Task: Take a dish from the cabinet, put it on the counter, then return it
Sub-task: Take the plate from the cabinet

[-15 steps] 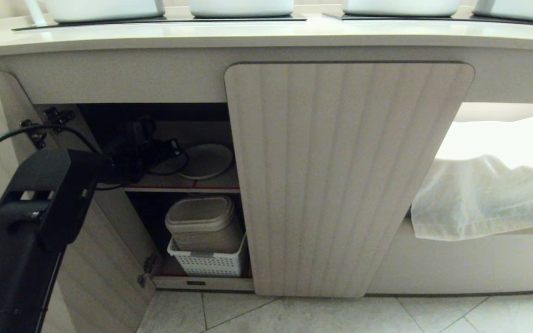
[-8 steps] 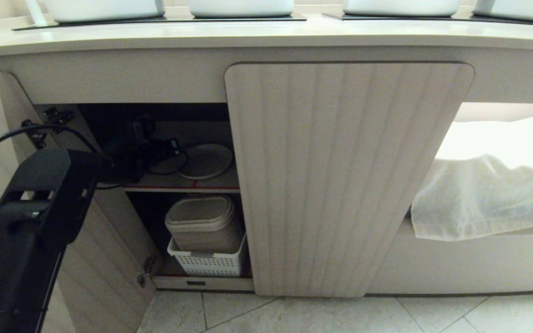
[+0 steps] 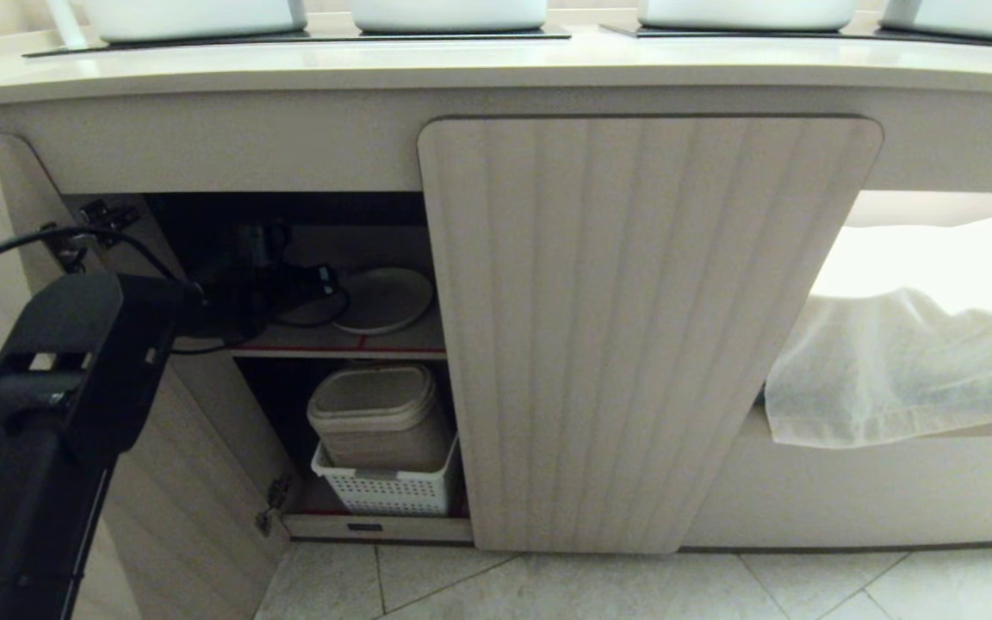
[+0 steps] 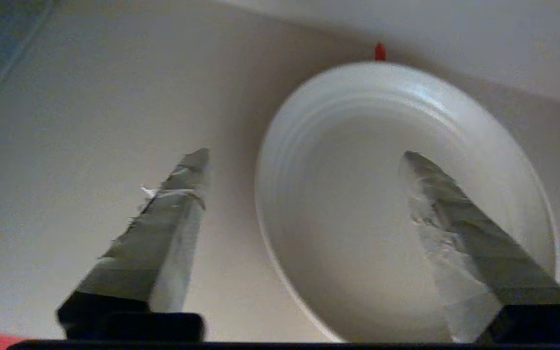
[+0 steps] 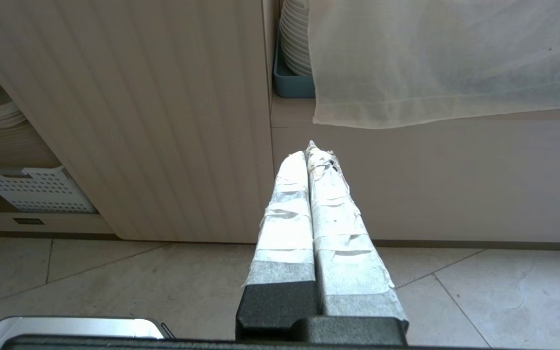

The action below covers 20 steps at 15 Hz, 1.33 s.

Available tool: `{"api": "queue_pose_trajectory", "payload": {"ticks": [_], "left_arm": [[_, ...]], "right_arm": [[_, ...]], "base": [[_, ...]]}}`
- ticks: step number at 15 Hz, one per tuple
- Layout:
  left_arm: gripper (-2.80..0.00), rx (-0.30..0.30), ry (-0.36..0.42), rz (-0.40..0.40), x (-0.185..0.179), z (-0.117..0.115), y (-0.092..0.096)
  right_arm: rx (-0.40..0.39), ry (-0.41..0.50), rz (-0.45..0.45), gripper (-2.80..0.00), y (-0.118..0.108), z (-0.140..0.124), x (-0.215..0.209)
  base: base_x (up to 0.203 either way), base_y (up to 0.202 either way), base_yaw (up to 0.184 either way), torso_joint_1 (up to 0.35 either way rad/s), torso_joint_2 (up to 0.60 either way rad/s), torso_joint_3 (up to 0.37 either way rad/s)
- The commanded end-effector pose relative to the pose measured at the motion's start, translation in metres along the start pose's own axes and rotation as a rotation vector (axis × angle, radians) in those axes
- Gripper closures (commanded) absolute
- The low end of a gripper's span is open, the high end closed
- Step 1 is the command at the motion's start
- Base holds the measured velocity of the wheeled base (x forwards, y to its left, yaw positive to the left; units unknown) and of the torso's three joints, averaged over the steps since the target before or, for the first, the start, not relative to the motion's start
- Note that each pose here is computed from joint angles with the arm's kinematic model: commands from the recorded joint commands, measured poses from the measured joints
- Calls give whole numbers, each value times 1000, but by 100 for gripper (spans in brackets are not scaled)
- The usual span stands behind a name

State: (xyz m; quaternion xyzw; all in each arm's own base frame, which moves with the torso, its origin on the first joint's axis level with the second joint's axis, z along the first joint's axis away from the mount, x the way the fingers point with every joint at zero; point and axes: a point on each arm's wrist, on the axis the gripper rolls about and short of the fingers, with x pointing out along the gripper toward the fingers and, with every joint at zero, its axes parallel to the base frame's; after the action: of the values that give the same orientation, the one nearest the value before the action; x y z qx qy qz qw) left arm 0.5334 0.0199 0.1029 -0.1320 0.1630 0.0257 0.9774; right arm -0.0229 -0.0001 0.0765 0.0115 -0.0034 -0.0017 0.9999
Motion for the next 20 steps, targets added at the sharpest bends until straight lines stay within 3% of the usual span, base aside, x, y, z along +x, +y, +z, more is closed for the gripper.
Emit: {"api": "queue_pose_trajectory", "payload": {"ticks": [1, 8, 11, 20], "left_arm": [[-280, -5, 2, 5, -5, 7, 3], [-280, -8, 68, -5, -7, 4, 5], [-280, 44, 99, -6, -7, 1, 5], [-280, 46, 154, -26, -12, 1, -2]], "right_arm": [[0, 1, 0, 0, 0, 0, 0], [0, 1, 0, 0, 0, 0, 0], [0, 2, 0, 0, 0, 0, 0], [0, 0, 0, 0, 0, 0, 0]], "base": [[0, 0, 0, 0, 0, 0], [0, 0, 0, 0, 0, 0], [0, 0, 0, 0, 0, 0], [0, 0, 0, 0, 0, 0]]}}
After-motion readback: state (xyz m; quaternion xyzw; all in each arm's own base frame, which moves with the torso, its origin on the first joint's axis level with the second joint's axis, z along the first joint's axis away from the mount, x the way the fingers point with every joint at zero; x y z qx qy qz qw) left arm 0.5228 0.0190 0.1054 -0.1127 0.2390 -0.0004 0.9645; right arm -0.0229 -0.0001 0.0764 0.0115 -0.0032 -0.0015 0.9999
